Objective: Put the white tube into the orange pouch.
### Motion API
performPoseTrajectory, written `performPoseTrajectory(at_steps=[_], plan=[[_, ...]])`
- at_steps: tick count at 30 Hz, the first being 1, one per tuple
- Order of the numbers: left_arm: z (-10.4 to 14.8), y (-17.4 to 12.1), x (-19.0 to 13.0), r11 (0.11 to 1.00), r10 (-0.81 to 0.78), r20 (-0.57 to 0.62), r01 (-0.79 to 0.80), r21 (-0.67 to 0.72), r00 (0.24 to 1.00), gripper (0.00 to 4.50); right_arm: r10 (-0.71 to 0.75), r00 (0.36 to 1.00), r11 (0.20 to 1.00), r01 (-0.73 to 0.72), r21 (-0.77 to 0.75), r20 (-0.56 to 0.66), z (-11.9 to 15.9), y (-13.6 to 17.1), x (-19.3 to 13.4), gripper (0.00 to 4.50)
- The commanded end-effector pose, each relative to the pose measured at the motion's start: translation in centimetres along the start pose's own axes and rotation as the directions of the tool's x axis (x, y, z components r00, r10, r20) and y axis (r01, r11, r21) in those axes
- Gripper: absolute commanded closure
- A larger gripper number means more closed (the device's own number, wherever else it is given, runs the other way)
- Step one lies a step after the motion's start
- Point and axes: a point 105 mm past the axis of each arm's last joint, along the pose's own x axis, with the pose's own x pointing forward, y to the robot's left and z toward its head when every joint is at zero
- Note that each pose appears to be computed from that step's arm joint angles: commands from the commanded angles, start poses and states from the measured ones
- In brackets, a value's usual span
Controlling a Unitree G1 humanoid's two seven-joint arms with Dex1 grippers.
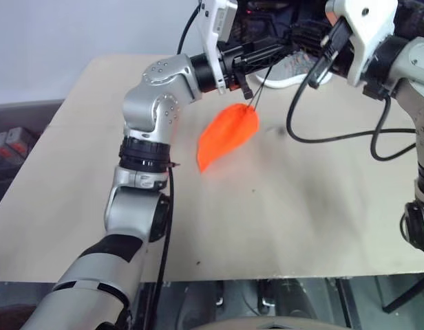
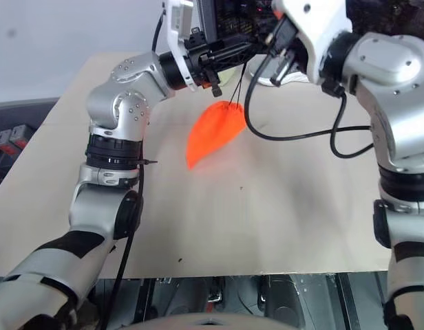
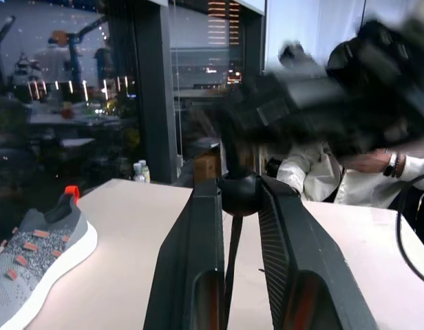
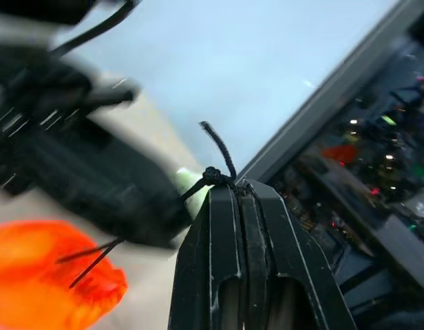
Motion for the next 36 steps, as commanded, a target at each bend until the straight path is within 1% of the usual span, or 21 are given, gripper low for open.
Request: performPoseTrajectory(at_steps=[1,4,8,10,12,14,16,18,20,23,24,25,26,28,29,30,31,32,33,34,36], plan=[[-4.0,0.5,-1.7,0.999,0.046,-0.121,-0.047,-0.006,0.992,4.31,-0.196,0.973,0.98,0.2,-0.019,0.124,3.4,-4.0,-1.2,4.5],[-8.1,0.7,-3.6,0.993,0.106,-0.223,-0.117,-0.034,0.969,4.31,-0.272,0.952,0.961,0.276,-0.006,0.142,3.8,-5.4,-1.6,4.5],[-11.0,0.9,-5.2,0.979,0.179,-0.292,-0.2,-0.042,0.939,4.31,-0.33,0.932,0.942,0.334,-0.006,0.15,4.1,-6.6,-2.2,4.5],[-11.7,0.9,-5.4,0.976,0.193,-0.306,-0.215,-0.037,0.932,4.31,-0.357,0.922,0.932,0.362,-0.01,0.147,4.0,-7.2,-2.5,4.5],[-11.5,1.1,-5.0,0.974,0.202,-0.293,-0.222,-0.036,0.935,4.31,-0.373,0.918,0.925,0.379,-0.015,0.135,3.7,-7.6,-2.8,4.5],[-11.0,1.9,-4.6,0.97,0.232,-0.28,-0.243,-0.008,0.932,4.31,-0.403,0.908,0.913,0.408,-0.019,0.116,3.0,-8.3,-3.4,4.5],[-10.6,2.6,-4.1,0.968,0.248,-0.276,-0.251,0.024,0.929,4.31,-0.433,0.898,0.899,0.437,-0.028,0.082,2.0,-8.9,-4.0,4.5],[-11.0,2.2,-3.3,0.977,0.21,-0.282,-0.212,0.023,0.936,4.31,-0.465,0.885,0.883,0.466,-0.051,0.025,0.4,-9.4,-5.2,4.5],[-11.9,1.6,-2.2,0.984,0.174,-0.293,-0.178,0.015,0.94,4.31,-0.497,0.867,0.867,0.495,-0.059,-0.034,-1.3,-9.6,-6.4,4.5],[-14.1,0.3,-0.9,0.989,0.115,-0.314,-0.137,-0.047,0.942,4.31,-0.509,0.848,0.86,0.509,-0.039,-0.149,-4.6,-8.7,-8.1,4.5],[-14.4,0.3,-0.7,0.989,0.116,-0.313,-0.138,-0.051,0.943,3.29,-0.508,0.844,0.859,0.511,-0.031,-0.173,-5.4,-8.3,-8.4,4.5],[-14.6,0.2,-0.6,0.989,0.112,-0.306,-0.135,-0.056,0.945,3.02,-0.48,0.851,0.871,0.491,-0.004,-0.214,-6.7,-7.3,-8.6,4.5],[-14.7,0.1,-0.7,0.989,0.11,-0.296,-0.135,-0.063,0.949,2.57,-0.449,0.855,0.884,0.468,0.012,-0.26,-8.3,-6.1,-8.9,4.5],[-14.5,0.1,-1.0,0.989,0.108,-0.28,-0.131,-0.065,0.954,1.58,-0.414,0.853,0.895,0.446,0.031,-0.319,-10.4,-4.6,-9.6,3.88],[-14.1,0.2,-1.6,0.988,0.117,-0.263,-0.139,-0.066,0.958,1.17,-0.386,0.853,0.904,0.425,0.038,-0.352,-11.7,-3.5,-10.0,3.56],[-13.9,0.3,-2.1,0.987,0.122,-0.252,-0.143,-0.066,0.96,0.67,-0.368,0.853,0.91,0.412,0.044,-0.371,-12.4,-2.8,-10.3,3.08],[-13.5,0.4,-2.8,0.987,0.136,-0.236,-0.153,-0.054,0.962,0.49,-0.352,0.852,0.914,0.402,0.053,-0.387,-13.2,-2.0,-10.8,2.86],[-12.9,0.6,-4.0,0.984,0.159,-0.216,-0.172,-0.043,0.963,0.03,-0.318,0.854,0.924,0.376,0.067,-0.411,-14.1,-0.7,-11.5,2.23],[-12.3,0.8,-5.3,0.981,0.184,-0.206,-0.192,-0.022,0.961,0.0,-0.288,0.855,0.935,0.349,0.069,-0.431,-14.7,0.4,-12.2,2.02],[-11.9,0.9,-6.2,0.979,0.2,-0.201,-0.205,-0.007,0.959,0.0,-0.266,0.856,0.942,0.328,0.069,-0.443,-15.0,1.2,-12.7,1.66],[-11.8,1.1,-9.4,0.966,0.256,-0.233,-0.258,0.022,0.938,0.0,-0.22,0.879,0.94,0.307,0.149,-0.424,-14.6,3.4,-13.9,0.65]])
